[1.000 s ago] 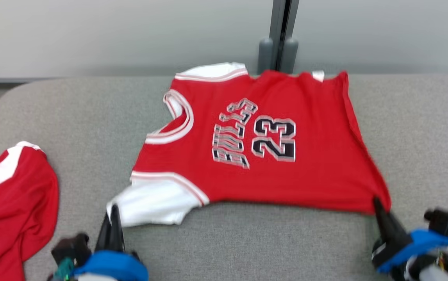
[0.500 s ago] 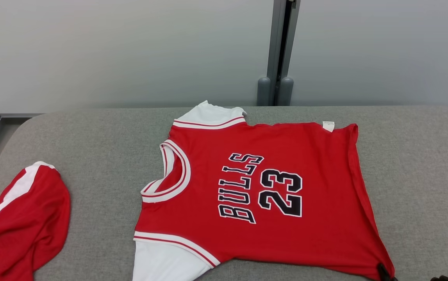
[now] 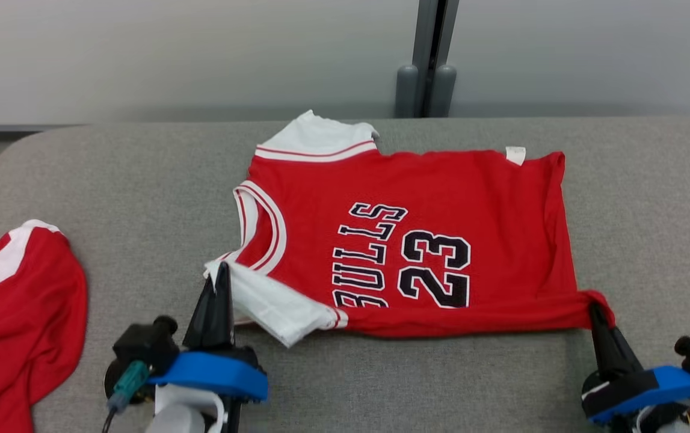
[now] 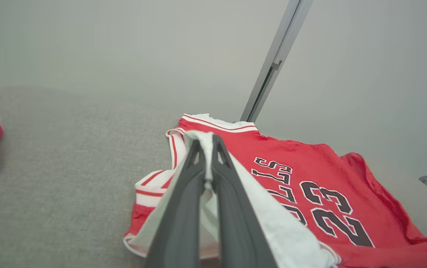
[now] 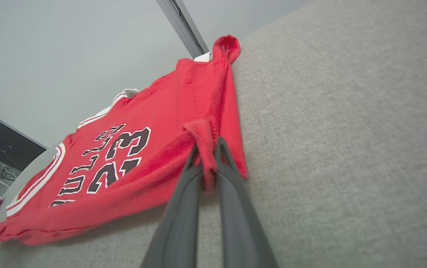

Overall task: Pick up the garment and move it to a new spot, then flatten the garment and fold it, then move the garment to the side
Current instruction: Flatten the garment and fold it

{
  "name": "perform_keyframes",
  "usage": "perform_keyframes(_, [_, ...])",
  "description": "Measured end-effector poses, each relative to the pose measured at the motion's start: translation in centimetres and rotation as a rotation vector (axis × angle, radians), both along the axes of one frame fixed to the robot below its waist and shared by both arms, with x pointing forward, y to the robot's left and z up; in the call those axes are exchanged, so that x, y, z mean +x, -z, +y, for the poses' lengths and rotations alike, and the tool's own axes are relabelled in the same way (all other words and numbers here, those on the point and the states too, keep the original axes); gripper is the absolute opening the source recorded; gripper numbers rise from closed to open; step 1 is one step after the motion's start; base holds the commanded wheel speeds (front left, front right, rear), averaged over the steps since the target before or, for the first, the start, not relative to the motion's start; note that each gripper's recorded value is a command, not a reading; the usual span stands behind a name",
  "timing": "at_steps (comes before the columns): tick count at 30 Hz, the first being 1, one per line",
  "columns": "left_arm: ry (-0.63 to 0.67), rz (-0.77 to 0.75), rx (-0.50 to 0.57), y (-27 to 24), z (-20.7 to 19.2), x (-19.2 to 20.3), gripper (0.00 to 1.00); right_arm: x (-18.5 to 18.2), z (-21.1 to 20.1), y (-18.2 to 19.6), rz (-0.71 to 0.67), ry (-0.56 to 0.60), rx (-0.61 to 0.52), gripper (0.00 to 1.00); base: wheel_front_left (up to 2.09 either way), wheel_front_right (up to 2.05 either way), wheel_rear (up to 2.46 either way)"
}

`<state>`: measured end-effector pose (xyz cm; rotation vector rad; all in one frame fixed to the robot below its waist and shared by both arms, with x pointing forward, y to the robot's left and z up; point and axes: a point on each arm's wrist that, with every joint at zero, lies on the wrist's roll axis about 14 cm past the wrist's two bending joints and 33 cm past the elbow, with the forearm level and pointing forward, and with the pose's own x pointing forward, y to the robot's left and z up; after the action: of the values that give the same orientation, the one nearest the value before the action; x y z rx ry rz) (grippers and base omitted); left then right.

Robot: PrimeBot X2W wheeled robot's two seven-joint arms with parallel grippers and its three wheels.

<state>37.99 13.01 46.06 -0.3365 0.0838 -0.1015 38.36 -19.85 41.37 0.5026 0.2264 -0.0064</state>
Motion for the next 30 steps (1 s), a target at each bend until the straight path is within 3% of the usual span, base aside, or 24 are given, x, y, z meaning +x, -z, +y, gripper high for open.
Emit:
perform_keyframes(8, [0.013, -0.022, 0.049, -0.4, -1.1, 7.0, 0.0, 5.2, 0.6, -0.3, -0.021, -0.006, 0.023, 0.0, 0.0, 0.0, 0.0])
perform_keyframes(15, [-0.001, 0.053, 0.087, 2.4, -0.9, 9.4, 0.0, 8.2, 0.9, 0.8, 0.0, -0.034, -0.01, 0.0, 0.0, 0.0, 0.0])
perform_keyframes(16, [-0.003, 0.061, 0.09, 2.7, -0.8, 9.5, 0.0, 8.5, 1.0, 0.9, 0.002, -0.036, -0.015, 0.23, 0.0, 0.0, 0.0])
perform_keyframes(17, [-0.006, 0.068, 0.097, 2.9, -0.8, 9.5, 0.0, 8.7, 0.9, 1.0, 0.003, -0.037, -0.027, 0.63, 0.0, 0.0, 0.0])
perform_keyframes(18, [-0.005, 0.07, 0.103, 3.0, -0.8, 9.5, 0.44, 8.9, 0.7, 0.9, -0.001, -0.038, -0.04, 1.0, 0.0, 0.0, 0.0])
perform_keyframes(19, [-0.012, 0.071, 0.104, 3.1, -0.6, 9.6, 0.93, 9.1, 0.6, 0.8, -0.007, -0.036, -0.052, 1.0, 0.0, 0.0, 0.0])
perform_keyframes(20, [-0.02, 0.072, 0.108, 3.0, -0.5, 9.6, 1.0, 9.2, 0.5, 0.6, -0.015, -0.044, -0.073, 1.0, 0.0, 0.0, 0.0])
perform_keyframes(30, [-0.032, 0.062, 0.234, 2.8, 0.4, 6.2, 1.0, 7.9, 1.5, -2.7, -0.128, -0.122, -0.296, 1.0, 0.0, 0.0, 0.0])
